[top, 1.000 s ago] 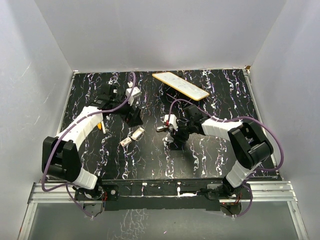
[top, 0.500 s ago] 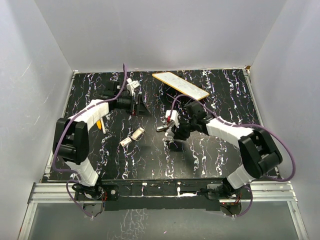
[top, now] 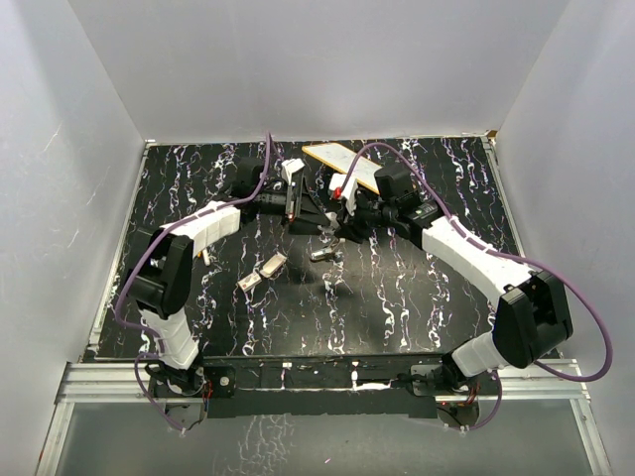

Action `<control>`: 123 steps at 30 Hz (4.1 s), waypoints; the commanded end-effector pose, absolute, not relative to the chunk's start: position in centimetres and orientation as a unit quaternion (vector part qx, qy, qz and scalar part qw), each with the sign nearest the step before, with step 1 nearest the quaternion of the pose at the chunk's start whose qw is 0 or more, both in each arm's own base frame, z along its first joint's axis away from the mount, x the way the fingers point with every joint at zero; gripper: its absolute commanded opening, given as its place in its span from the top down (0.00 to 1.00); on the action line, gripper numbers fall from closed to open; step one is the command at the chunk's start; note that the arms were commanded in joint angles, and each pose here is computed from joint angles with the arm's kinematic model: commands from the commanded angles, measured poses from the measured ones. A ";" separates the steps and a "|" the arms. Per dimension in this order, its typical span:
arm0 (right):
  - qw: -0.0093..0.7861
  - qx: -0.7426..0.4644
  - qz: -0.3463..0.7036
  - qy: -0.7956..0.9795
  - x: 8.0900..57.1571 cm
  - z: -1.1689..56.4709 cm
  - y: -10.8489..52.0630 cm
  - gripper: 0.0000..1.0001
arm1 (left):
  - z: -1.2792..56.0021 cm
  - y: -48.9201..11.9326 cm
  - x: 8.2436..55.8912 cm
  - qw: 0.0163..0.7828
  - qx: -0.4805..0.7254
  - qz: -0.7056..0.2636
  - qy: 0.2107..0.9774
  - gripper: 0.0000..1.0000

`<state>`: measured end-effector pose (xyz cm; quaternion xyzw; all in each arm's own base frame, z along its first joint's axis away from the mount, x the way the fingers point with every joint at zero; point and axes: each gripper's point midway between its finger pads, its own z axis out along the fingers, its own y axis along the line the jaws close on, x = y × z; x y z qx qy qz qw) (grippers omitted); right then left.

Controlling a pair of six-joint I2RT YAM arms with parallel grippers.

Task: Load the staples into the stapler

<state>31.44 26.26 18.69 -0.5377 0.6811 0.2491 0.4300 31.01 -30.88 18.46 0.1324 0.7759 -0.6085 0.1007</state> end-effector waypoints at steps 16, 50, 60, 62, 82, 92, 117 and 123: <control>0.446 -0.529 0.252 0.677 31.2 19.7 26.5 0.92 | 20.5 -32.7 29.7 0.058 0.108 -0.644 0.755 0.03; 0.422 -0.544 0.255 0.679 30.9 18.4 26.9 0.92 | 18.3 -33.9 28.7 -0.013 0.065 -0.627 0.776 0.49; 0.419 -0.547 0.263 0.675 30.4 18.3 26.9 0.92 | 18.2 -33.7 28.4 -0.006 0.067 -0.627 0.776 1.00; 0.419 -0.548 0.264 0.674 30.1 18.1 26.9 0.92 | 18.2 -33.5 28.1 -0.002 0.071 -0.627 0.776 1.00; 0.324 -0.605 0.182 0.704 26.9 8.6 19.5 0.91 | 17.0 -24.9 34.4 0.201 0.148 -0.497 0.831 0.03; 0.294 -0.616 0.190 0.705 27.0 4.0 19.6 0.75 | 14.9 -20.9 36.4 0.332 0.289 -0.327 0.836 0.03; 0.367 -0.446 0.266 0.772 33.1 11.2 22.3 0.32 | 6.4 -26.9 32.1 0.399 0.578 -0.263 0.662 0.26; 0.346 -0.420 0.287 0.788 35.0 10.1 23.7 0.43 | 5.0 -27.7 31.7 0.395 0.613 -0.251 0.637 0.31</control>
